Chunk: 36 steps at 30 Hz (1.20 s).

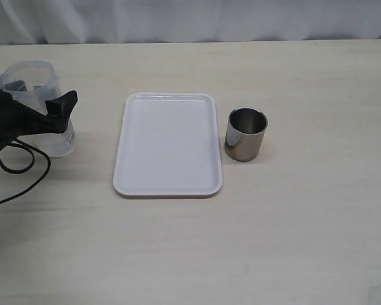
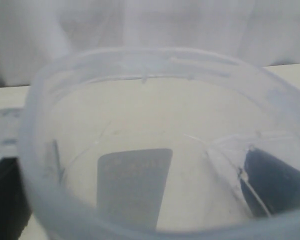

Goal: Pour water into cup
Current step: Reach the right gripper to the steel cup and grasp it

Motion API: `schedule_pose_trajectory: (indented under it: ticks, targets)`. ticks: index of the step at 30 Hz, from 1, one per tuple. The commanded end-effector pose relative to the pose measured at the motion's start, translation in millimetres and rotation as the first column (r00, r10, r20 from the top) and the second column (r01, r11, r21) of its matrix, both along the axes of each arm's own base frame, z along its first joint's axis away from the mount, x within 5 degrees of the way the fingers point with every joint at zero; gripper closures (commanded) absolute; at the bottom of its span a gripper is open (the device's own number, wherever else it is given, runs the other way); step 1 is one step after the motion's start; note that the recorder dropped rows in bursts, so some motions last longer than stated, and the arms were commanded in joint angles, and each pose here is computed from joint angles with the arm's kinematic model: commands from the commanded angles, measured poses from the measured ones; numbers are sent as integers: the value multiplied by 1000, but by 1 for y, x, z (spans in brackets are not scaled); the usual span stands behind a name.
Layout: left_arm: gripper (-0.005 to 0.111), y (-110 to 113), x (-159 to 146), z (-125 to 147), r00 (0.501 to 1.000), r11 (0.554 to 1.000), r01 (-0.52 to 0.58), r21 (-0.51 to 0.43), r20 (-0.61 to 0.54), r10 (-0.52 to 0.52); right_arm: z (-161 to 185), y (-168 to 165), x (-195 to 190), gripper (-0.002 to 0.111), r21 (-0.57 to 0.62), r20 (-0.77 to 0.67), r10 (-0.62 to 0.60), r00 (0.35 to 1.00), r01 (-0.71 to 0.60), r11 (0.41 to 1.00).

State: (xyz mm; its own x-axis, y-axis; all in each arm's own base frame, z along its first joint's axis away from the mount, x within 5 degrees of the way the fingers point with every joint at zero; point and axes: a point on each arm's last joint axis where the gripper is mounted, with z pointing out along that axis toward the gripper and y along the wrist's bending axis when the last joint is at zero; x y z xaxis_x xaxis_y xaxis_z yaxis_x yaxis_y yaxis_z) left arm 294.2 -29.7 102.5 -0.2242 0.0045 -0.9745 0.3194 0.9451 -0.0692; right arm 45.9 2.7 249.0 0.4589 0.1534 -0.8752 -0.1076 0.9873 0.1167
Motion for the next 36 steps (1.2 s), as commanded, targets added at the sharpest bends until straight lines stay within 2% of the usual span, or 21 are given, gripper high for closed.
schedule_pose_trajectory:
  ticks: [1,2,3,4,5,6,7,9,16,18,20,24,30,36]
  targets:
    - [11,-1,1,1,1000,1000,1,-10,15,-1,-2,0,0,44,4,-12,-2,1000,2,1000]
    - [18,-1,1,1,1000,1000,1,-10,15,-1,-2,0,0,44,4,-12,-2,1000,2,1000]
    - [33,-1,1,1,1000,1000,3,-9,15,-3,-2,0,1,44,4,-16,-2,1000,3,1000]
    - [43,-1,1,1,1000,1000,8,-11,14,-7,-2,0,1,44,4,-18,-3,1000,3,1000]
    - [62,-3,0,1,1000,999,28,-25,7,-27,-2,0,1,44,4,-18,-3,1000,3,1000]
    - [72,-5,0,1,999,998,48,-32,3,-48,-2,0,1,44,4,-18,-3,1000,3,1000]
    - [91,-8,-2,0,996,996,84,-22,-5,-84,-2,0,1,44,4,-18,-3,1000,3,1000]
    - [107,-8,-2,-1,996,996,93,-15,-12,-93,-2,0,1,44,4,-18,-3,1000,3,1000]
    - [107,-8,-2,-1,996,996,93,-16,-11,-93,2,2,-2,42,-50,43,-3,999,5,999]
    - [107,-8,-2,-1,995,995,95,-16,-11,-95,3,3,4,30,-50,23,2,1000,0,999]
    - [107,-9,-2,-1,995,995,97,-15,-11,-97,2,3,12,22,-52,-10,5,1000,-6,999]
    - [107,-9,-3,-1,994,994,108,-14,-9,-108,-1,7,29,11,-103,-75,23,997,-30,994]
    - [107,-11,-3,0,992,992,122,-14,-3,-122,-12,16,64,10,-194,-293,61,954,-122,973]
    - [107,-11,-3,0,992,992,125,-15,-1,-125,-26,29,97,11,-245,-405,162,900,-278,929]
